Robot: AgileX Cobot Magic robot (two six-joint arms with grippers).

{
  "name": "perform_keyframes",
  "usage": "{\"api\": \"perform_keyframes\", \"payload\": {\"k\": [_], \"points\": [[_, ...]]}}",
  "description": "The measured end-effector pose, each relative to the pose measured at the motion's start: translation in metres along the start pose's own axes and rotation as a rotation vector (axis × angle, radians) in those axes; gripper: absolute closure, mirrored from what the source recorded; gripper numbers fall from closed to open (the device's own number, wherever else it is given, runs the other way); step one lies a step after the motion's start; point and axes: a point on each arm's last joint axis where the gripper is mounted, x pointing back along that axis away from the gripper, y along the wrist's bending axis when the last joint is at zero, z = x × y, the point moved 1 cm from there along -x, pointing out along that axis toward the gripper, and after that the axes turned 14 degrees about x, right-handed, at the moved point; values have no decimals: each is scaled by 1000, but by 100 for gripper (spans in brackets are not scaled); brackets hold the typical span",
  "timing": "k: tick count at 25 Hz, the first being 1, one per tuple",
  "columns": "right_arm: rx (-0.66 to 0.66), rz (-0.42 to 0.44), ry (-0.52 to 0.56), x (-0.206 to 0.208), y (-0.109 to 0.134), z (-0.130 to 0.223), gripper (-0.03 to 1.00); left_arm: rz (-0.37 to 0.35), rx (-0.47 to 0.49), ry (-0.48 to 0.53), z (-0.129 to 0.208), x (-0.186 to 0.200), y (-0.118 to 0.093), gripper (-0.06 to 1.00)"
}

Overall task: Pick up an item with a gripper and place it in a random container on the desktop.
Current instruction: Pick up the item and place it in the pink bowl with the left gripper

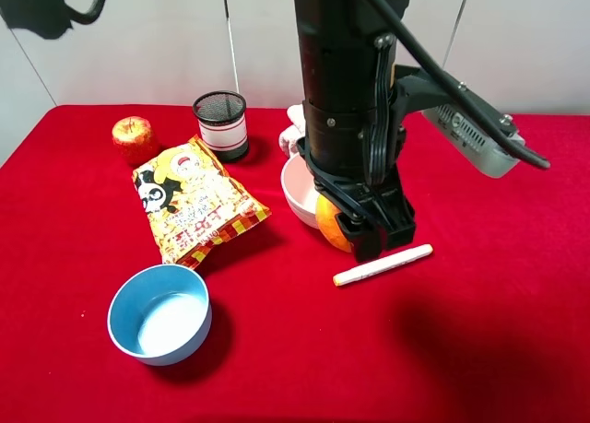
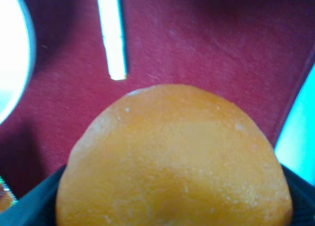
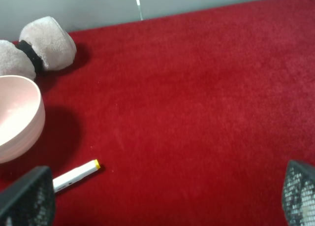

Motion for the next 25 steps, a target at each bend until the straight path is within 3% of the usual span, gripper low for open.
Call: {"api": "perform_keyframes", "payload": {"k": [6,25], "points": [[0,0,0,0,0,0,28,-20,17,-2,0,1,10,23],[0,0,0,0,0,0,28,-58,153,-30,-38,-39,79,24]]}}
